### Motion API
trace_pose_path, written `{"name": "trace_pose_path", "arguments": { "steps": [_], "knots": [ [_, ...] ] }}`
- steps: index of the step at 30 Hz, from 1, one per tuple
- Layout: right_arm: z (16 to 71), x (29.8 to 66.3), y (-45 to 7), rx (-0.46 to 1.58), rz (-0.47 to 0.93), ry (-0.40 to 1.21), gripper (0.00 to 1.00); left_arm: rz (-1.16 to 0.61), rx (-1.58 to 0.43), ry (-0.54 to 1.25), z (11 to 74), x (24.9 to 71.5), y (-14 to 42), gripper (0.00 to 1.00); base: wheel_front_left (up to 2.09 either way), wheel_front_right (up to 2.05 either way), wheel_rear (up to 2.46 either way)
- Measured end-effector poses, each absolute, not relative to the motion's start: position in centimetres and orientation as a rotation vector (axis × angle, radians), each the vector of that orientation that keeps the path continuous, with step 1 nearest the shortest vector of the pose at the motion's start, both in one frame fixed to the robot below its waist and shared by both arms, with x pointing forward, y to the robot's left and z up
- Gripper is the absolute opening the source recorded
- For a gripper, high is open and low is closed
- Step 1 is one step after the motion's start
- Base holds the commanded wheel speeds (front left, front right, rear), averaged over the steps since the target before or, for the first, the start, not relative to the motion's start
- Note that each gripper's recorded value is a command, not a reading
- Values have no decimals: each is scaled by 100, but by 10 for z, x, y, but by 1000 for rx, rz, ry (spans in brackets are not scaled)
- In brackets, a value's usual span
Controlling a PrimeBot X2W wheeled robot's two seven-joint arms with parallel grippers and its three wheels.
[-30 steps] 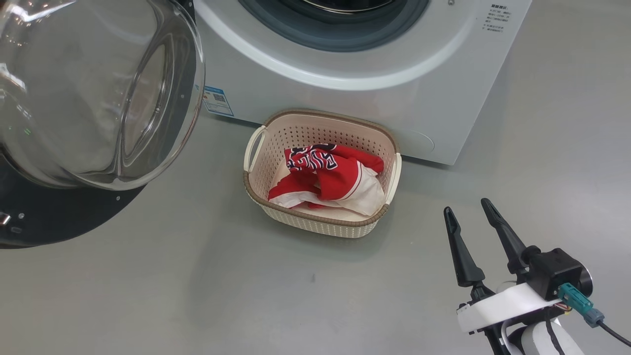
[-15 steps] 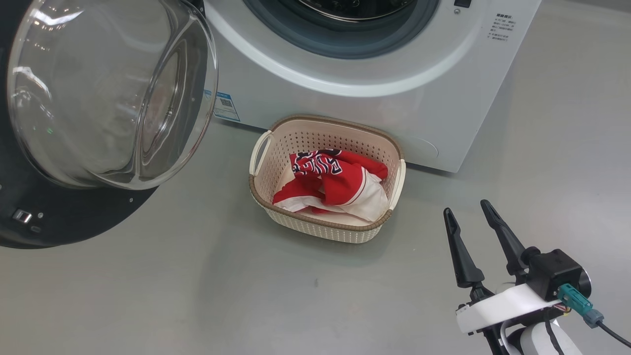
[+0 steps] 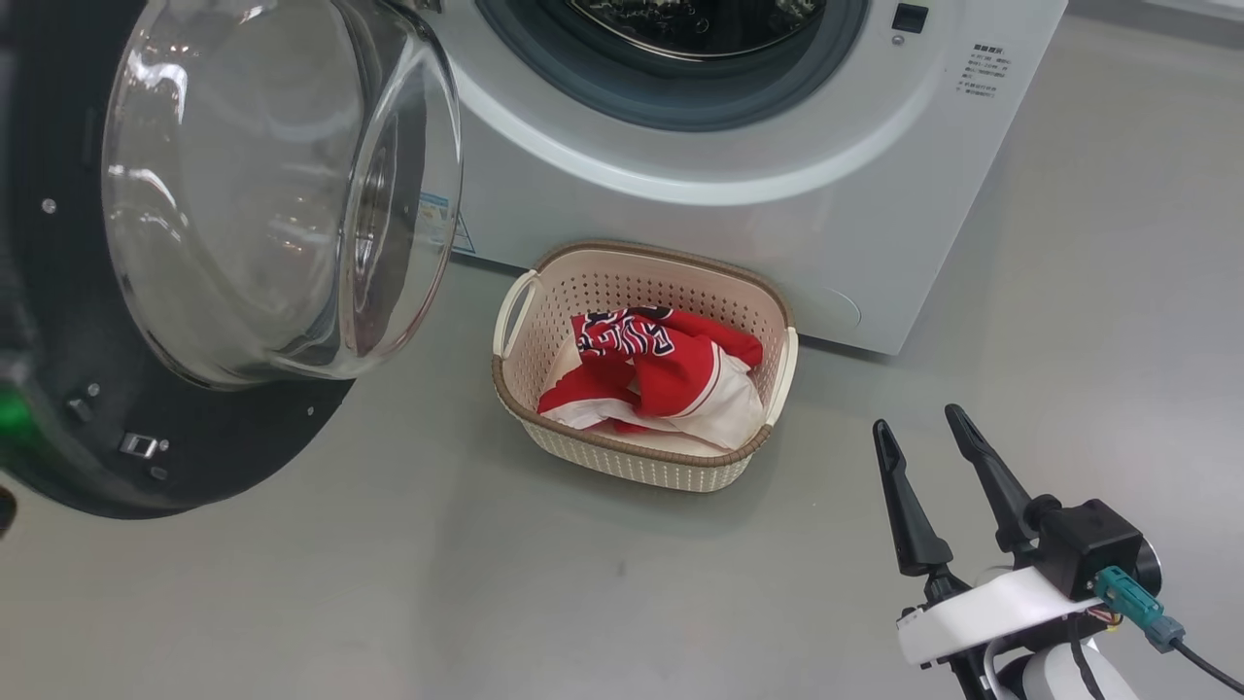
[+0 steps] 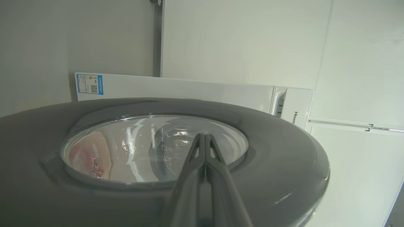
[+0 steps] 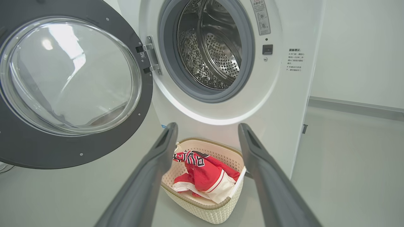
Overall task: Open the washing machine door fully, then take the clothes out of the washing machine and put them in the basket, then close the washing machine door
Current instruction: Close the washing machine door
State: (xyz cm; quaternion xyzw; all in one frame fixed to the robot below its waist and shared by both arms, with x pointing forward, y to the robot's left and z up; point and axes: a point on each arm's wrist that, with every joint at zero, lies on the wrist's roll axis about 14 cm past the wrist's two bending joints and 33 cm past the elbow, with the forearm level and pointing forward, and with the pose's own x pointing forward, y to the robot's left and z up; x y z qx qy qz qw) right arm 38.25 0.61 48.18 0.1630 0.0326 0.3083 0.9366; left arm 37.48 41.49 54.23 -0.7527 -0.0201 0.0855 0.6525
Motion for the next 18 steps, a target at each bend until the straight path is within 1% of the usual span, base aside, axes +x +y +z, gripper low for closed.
{"name": "trace_pose_path", "arguments": {
  "steps": [6, 18],
  "knots": [
    [483, 379, 5, 334, 627, 66, 100, 128, -1718, 21, 533, 372, 391, 0, 0, 0, 0],
    [487, 373, 7, 334, 635, 60, 100, -70, -1719, 134, 533, 377, 332, 0, 0, 0, 0]
  ]
}}
